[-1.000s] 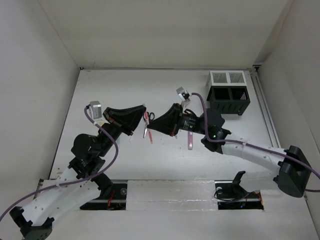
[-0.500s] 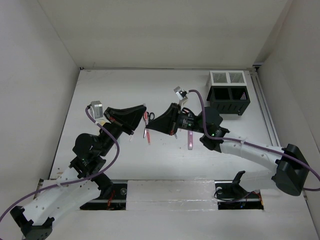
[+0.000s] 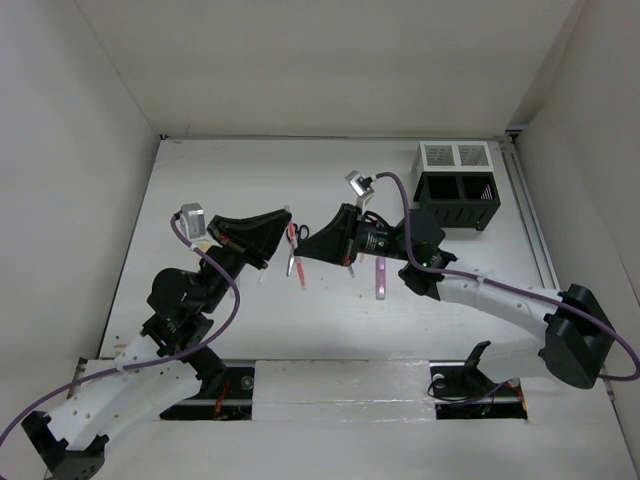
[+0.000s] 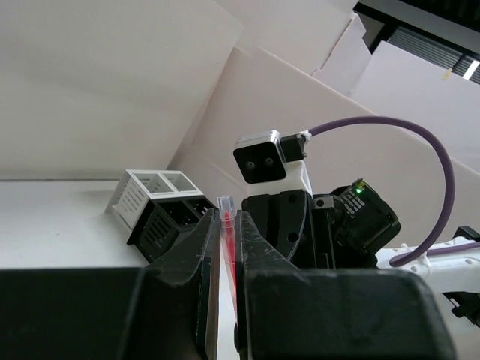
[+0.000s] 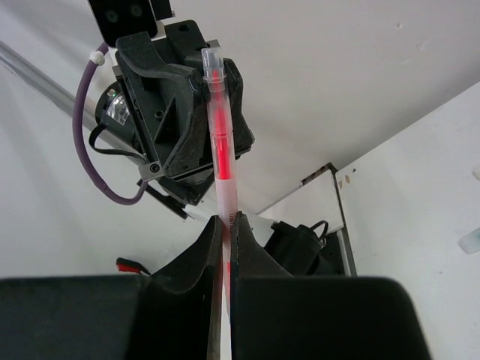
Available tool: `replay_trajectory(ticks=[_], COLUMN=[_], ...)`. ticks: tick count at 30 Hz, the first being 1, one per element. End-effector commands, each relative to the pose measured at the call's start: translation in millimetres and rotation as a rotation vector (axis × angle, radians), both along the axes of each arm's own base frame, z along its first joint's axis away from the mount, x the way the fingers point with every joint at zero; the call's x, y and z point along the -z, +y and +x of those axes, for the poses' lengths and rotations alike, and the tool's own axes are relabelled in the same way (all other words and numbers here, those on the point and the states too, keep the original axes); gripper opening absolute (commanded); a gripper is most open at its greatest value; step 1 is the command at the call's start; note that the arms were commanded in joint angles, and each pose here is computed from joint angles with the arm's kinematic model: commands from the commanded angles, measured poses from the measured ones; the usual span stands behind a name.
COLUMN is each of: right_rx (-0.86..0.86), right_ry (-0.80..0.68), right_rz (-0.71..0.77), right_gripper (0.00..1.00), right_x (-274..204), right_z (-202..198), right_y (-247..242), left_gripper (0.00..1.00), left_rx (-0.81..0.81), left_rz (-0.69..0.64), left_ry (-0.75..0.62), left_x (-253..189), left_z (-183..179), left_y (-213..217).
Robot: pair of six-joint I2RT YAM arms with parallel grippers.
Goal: Sort the stationery into containers
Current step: Close the pen cap on the pen, then place the pen in the storage box.
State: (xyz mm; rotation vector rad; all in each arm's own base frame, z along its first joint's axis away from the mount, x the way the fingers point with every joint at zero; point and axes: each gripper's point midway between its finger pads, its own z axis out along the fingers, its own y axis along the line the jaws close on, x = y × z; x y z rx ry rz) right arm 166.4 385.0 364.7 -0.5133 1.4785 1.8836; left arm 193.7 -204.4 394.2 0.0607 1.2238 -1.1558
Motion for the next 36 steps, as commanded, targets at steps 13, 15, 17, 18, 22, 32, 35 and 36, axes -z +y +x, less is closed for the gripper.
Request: replay_trajectory(ticks=[13, 15, 17, 18, 22, 32, 35, 36], right_rx=[0.033, 0.025, 0.015, 0.017, 0.078, 0.359, 0.504, 0.575], right_ry=[-0.283, -0.286, -0.28, -0.275, -0.282, -0.33, -0.405, -0.435], right_rz=[0.118, 0.117, 0.111, 0.091, 0.075, -0.038, -0.064, -0.067], right_gripper=[0.0, 0.0, 0.0, 0.0, 0.0, 0.0, 0.0, 0.0], right_x=[-61.4, -60.8, -59.0, -54.1, -51.3, -15.4, -15.7, -20.2], right_z=[-13.7, -15.3, -18.4, -17.0, -3.5, 97.4, 134.9, 153.2], right_y=[-0.1, -0.1, 1.8, 3.2, 7.1, -20.1, -54.7, -72.6], left_gripper=[0.29, 0.47, 0.7, 0.78, 0.89, 1.0, 1.0, 1.0], left_rx=[-0.053, -0.07, -0.072, -0.089, -0.104, -0.236, -0.287, -0.312], left_rz=[0.039, 0.031, 0.003, -0.019, -0.063, -0.02, 0.045, 0.065], left_ry=[0.126, 0.127, 0.089, 0.08, 0.019, 0.153, 0.223, 0.247], left_x=[-8.5, -13.0, -27.1, -37.3, -71.8, -64.8, -40.3, -32.1], left_z=[11.1, 14.1, 11.9, 11.9, 7.6, 18.4, 19.2, 21.7], left_y=[1.6, 3.2, 5.8, 10.8, 18.5, 42.8, 53.8, 57.1])
